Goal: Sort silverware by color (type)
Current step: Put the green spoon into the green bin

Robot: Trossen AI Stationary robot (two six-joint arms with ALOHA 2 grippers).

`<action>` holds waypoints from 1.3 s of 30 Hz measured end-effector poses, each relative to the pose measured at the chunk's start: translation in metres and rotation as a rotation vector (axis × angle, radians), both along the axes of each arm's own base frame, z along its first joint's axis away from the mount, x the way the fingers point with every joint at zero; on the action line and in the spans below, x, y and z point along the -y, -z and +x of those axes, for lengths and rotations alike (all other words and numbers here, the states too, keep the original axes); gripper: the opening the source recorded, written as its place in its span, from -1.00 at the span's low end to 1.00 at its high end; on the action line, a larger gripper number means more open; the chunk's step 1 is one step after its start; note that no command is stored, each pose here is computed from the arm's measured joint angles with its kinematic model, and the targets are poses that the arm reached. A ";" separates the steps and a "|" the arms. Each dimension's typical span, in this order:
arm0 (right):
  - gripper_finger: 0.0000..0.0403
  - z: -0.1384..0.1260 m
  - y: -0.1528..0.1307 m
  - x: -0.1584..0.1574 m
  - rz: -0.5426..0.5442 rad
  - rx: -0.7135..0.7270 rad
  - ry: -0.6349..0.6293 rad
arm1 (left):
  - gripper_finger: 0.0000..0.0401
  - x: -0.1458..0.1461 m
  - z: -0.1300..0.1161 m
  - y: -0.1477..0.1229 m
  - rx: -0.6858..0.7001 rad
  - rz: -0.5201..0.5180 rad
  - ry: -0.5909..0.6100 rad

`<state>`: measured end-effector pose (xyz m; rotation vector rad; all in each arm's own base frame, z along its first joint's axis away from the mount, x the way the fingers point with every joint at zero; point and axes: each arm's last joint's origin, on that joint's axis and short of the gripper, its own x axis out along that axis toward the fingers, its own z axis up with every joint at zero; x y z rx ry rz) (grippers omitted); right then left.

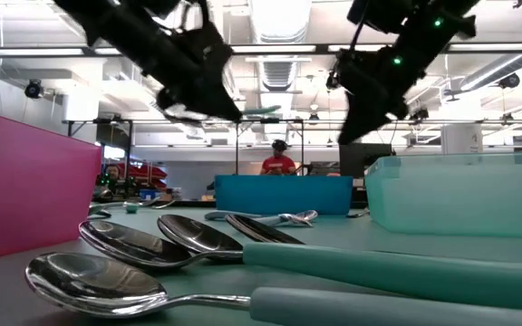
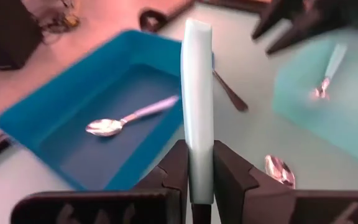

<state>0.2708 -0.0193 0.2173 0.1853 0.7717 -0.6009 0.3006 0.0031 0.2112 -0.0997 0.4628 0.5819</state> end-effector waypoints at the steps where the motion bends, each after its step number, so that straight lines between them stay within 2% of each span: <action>1: -0.41 0.003 -0.001 0.000 0.000 0.057 -0.001 | -0.86 0.000 -0.005 -0.003 0.035 -0.002 -0.013; 4: -0.41 0.011 -0.004 0.000 -0.004 0.250 -0.002 | -0.86 -0.001 -0.019 -0.004 0.137 -0.015 -0.045; 8: -0.41 0.020 -0.011 0.000 0.004 0.534 -0.025 | -0.86 -0.002 -0.026 -0.007 0.351 -0.026 -0.045; 12: -0.41 0.024 -0.016 -0.001 0.017 0.745 -0.060 | -0.86 -0.002 -0.023 -0.002 0.413 -0.019 -0.046; 15: -0.41 0.027 -0.018 -0.001 0.016 0.807 -0.068 | -0.86 -0.002 -0.015 0.000 0.427 -0.013 -0.046; 21: -0.41 0.028 -0.017 0.001 0.014 0.818 -0.069 | -0.86 -0.001 0.003 -0.003 0.410 0.036 -0.028; 25: -0.41 0.028 -0.018 0.002 0.009 0.828 -0.061 | -0.86 0.001 0.012 -0.008 0.406 0.054 0.034; 39: -0.41 0.030 -0.028 0.006 -0.010 0.892 -0.053 | -0.86 0.004 0.023 -0.012 0.391 0.061 0.132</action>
